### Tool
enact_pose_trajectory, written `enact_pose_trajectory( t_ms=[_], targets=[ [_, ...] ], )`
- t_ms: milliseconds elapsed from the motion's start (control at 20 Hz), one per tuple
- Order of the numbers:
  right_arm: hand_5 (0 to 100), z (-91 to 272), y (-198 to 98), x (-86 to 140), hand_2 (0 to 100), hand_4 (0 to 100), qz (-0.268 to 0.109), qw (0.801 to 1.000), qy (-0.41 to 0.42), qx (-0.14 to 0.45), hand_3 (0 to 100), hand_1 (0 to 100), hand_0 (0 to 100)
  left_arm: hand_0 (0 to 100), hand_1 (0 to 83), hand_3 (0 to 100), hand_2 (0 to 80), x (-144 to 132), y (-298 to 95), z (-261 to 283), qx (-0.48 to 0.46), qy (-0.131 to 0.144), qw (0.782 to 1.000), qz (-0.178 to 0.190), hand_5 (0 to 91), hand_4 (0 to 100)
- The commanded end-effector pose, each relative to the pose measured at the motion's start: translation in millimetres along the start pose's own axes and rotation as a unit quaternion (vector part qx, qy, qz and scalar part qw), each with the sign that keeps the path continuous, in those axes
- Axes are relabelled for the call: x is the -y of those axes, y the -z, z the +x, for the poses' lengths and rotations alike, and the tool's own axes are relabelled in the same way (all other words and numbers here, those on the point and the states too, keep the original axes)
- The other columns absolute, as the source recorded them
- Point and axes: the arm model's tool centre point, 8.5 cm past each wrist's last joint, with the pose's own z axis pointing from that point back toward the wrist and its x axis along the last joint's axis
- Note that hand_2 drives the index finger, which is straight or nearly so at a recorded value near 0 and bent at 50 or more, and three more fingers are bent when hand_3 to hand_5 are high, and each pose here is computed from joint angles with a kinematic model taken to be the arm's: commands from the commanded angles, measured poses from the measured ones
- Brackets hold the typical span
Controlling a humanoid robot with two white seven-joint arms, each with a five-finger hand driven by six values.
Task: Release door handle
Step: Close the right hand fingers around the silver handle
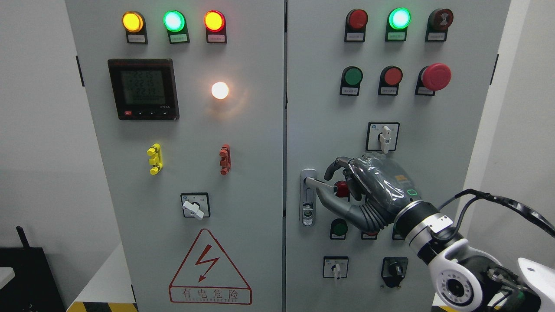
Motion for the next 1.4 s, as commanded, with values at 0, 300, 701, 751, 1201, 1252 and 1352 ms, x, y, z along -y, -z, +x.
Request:
enact_pose_trajectory(
  t_ms=[0, 300, 701, 751, 1201, 1252, 1352],
  targets=[
    [100, 0.0, 0.4, -2.0, 42, 100, 0.003, 1.0, 0.006, -0.001, 100, 18, 39, 12, 38.9, 0, 0.0, 0.1, -0.2, -1.1, -0.003, -0.001, 1.0, -0.001, 0.0, 0],
    [100, -0.2, 0.2, -2.4, 42, 100, 0.003, 1.0, 0.006, -0.001, 100, 18, 40, 12, 38.9, 0, 0.0, 0.1, -0.2, -1.1, -0.003, -0.001, 1.0, -0.001, 0.0, 0],
    [100, -1.9, -0.7, -2.7, 42, 100, 0.003, 1.0, 0.006, -0.003, 100, 18, 40, 12, 38.9, 0, 0.0, 0.1, -0.2, -1.1, -0.003, -0.001, 1.0, -0.001, 0.0, 0],
    [100, -1.9, -0.6, -2.1, 43, 100, 0.002, 1.0, 0.006, -0.003, 100, 18, 40, 12, 38.9, 0, 0.0, 0.1, -0.2, -1.1, -0.003, -0.001, 1.0, -0.001, 0.0, 0],
    [100, -4.2, -0.4, -2.4, 43, 100, 0.004, 1.0, 0.008, -0.007, 100, 18, 40, 12, 38.9, 0, 0.0, 0.1, -0.2, -1.1, -0.003, -0.001, 1.0, -0.001, 0.0, 0],
    [100, -4.4, -0.7, -3.0, 43, 100, 0.004, 1.0, 0.009, -0.008, 100, 18, 40, 12, 38.9, 0, 0.0, 0.1, -0.2, -1.1, -0.003, -0.001, 1.0, -0.001, 0.0, 0],
    [100, -4.7, 0.2, -2.3, 43, 100, 0.003, 1.0, 0.009, -0.008, 100, 18, 40, 12, 38.9, 0, 0.0, 0.1, -0.2, -1.1, -0.003, -0.001, 1.0, -0.001, 0.0, 0]
  ],
)
